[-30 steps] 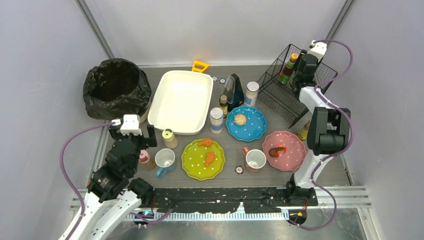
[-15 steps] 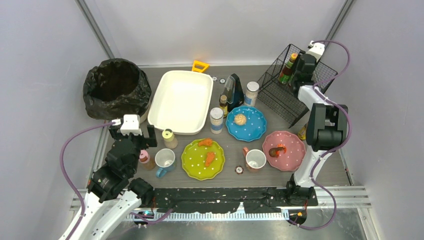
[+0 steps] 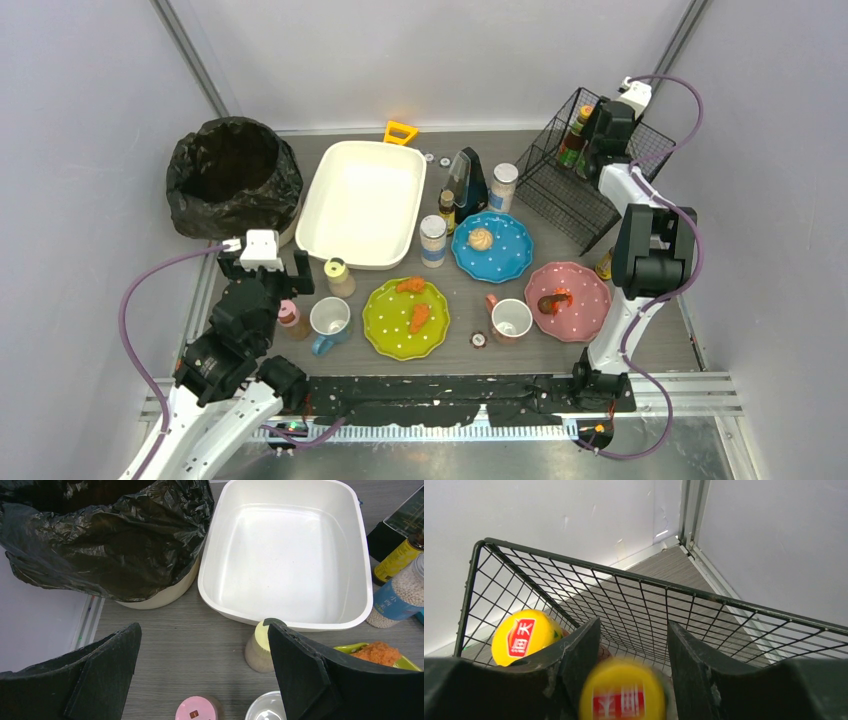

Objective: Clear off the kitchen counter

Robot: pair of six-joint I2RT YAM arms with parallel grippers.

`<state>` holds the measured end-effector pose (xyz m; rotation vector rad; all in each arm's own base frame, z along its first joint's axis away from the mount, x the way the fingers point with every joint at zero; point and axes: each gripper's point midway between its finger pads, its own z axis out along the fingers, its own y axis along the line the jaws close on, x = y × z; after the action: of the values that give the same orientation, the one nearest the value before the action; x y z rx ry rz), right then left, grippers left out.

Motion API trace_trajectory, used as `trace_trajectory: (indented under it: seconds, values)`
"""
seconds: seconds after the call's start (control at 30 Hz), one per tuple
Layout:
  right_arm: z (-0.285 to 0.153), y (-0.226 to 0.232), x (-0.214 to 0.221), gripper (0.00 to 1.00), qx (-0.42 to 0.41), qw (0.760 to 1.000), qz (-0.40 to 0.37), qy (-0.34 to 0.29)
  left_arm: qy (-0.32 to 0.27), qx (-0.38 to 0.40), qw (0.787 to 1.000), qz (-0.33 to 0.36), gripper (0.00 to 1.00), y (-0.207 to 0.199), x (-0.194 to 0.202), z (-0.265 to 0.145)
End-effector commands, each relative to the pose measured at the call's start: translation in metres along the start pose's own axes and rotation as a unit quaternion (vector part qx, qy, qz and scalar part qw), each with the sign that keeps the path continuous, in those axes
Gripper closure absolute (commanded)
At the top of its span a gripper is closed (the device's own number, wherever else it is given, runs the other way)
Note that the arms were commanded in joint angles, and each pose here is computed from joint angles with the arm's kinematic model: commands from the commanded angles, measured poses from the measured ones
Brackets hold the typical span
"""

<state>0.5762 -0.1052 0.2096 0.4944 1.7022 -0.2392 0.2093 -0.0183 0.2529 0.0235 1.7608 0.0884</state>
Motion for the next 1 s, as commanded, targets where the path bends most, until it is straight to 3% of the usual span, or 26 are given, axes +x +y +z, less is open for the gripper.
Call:
trace_trajectory:
  seconds: [0.0, 0.47, 0.67, 0.97]
  values:
    - [0.006, 0.014, -0.028, 0.42, -0.027, 0.999, 0.035, -0.028, -0.020, 0.003, 1.000, -0.021, 0.01, -0.002, -0.009, 0.001]
    - [0.000, 0.020, -0.043, 0.43, -0.050, 0.997, 0.052, -0.027, -0.018, 0.003, 1.000, -0.021, 0.01, -0.002, -0.009, 0.001]
    - [-0.017, 0.014, -0.070, 0.36, -0.041, 0.997, 0.053, -0.044, -0.019, 0.007, 1.000, -0.023, 0.01, -0.003, -0.010, 0.000]
    - [-0.032, -0.001, -0.075, 0.35, -0.010, 0.999, 0.037, -0.028, -0.024, 0.013, 0.999, -0.029, 0.01, -0.004, -0.011, -0.002]
